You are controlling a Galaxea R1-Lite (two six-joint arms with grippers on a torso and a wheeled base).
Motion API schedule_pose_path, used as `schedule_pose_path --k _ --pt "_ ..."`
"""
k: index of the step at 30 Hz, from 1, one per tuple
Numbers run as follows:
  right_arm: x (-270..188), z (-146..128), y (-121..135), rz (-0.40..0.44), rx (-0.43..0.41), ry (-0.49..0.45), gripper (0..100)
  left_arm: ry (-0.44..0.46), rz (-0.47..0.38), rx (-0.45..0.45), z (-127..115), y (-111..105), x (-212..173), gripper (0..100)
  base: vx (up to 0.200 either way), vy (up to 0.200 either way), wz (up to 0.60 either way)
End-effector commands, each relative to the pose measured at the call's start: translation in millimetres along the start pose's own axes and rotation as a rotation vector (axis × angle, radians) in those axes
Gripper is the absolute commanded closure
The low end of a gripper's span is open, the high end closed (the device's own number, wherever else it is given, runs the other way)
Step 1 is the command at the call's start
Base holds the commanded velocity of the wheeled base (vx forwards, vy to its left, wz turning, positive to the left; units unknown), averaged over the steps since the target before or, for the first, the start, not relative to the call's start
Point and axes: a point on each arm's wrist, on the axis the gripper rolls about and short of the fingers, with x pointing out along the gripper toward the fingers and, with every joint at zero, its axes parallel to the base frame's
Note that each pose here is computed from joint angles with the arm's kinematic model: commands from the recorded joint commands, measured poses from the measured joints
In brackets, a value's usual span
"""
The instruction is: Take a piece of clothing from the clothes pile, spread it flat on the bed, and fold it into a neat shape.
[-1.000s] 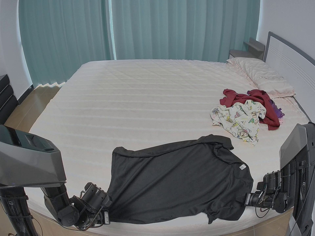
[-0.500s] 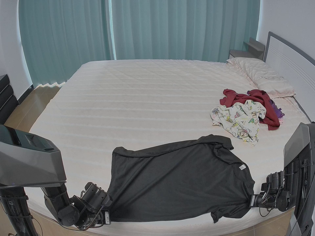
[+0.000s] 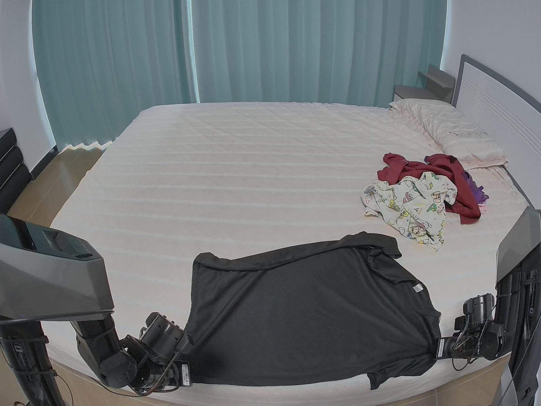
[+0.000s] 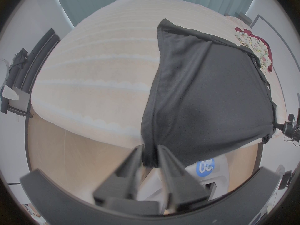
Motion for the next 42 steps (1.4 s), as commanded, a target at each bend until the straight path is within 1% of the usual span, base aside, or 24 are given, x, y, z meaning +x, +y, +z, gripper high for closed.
schedule_pose_path --k 1,4,6,8,9,11,15,17,18,20,21,23,25,27,30,33,38,42 --pt "-4.1 -1.4 0.7 0.005 -0.002 0.000 0 0.012 -0.016 -0.001 0.1 -0.8 1.3 0 0.000 0.000 0.00" --pt "-5.2 2.1 0.2 0.006 0.006 -0.029 0 0.022 -0.010 0.000 0.0 -2.3 6.4 0 0.000 0.000 0.00" --pt "-5.8 6.8 -1.2 0.006 0.019 -0.072 0 0.026 -0.007 -0.006 0.1 -2.6 8.8 0 0.000 0.000 0.00" --pt "-8.9 13.6 -7.2 -0.004 0.049 -0.125 0 0.018 -0.004 -0.012 1.1 -2.8 8.9 0 0.000 0.000 0.00" --pt "-10.1 15.1 -8.9 -0.007 0.055 -0.136 0 0.018 -0.004 -0.012 1.3 -2.5 9.0 0 0.000 0.000 0.00" --pt "-19.0 23.7 -18.2 -0.023 0.088 -0.195 0 -0.023 -0.030 -0.032 7.1 -1.2 -2.3 0 0.000 0.000 0.00" --pt "-35.1 36.4 -27.8 -0.046 0.117 -0.296 0 -0.119 -0.101 -0.067 20.1 -1.0 -29.2 0 0.000 0.000 0.00" --pt "-40.8 44.0 -30.6 -0.051 0.128 -0.351 0 -0.156 -0.107 -0.097 25.9 0.2 -34.0 0 0.000 0.000 0.00" --pt "-40.8 44.0 -30.6 -0.051 0.128 -0.351 0 -0.156 -0.107 -0.097 25.9 0.2 -34.0 0 0.000 0.000 0.00" --pt "-45.4 56.0 -33.1 -0.051 0.145 -0.432 0 -0.205 -0.136 -0.135 36.1 -2.2 -40.2 0 0.000 0.000 0.00" --pt "-45.1 57.4 -33.2 -0.051 0.150 -0.440 0 -0.209 -0.140 -0.140 37.1 -2.8 -40.7 0 0.000 0.000 0.00" --pt "-43.8 64.0 -34.1 -0.053 0.178 -0.475 0 -0.242 -0.171 -0.177 46.5 -8.6 -43.6 0 0.000 0.000 0.00" --pt "-41.8 67.1 -33.7 -0.051 0.191 -0.488 0 -0.259 -0.190 -0.215 50.7 -12.6 -44.3 0 0.000 0.000 0.00" --pt "-40.1 68.2 -33.8 -0.051 0.193 -0.489 0 -0.268 -0.202 -0.235 51.8 -13.1 -45.1 0 0.000 0.000 0.00" --pt "-42.3 70.1 -33.8 -0.048 0.200 -0.505 0 -0.269 -0.211 -0.233 52.2 -14.7 -44.2 0 0.000 0.000 0.00" --pt "-44.0 74.0 -34.6 -0.040 0.229 -0.535 0 -0.281 -0.227 -0.234 52.4 -16.4 -44.0 0 0.000 0.000 0.00" --pt "-41.9 71.5 -30.2 -0.027 0.225 -0.517 0 -0.321 -0.256 -0.251 54.3 -14.9 -45.5 0 0.000 0.000 0.00" --pt "-43.5 69.6 -27.6 -0.018 0.221 -0.512 0 -0.339 -0.267 -0.262 57.5 -14.9 -44.5 0 0.200 0.000 0.00"
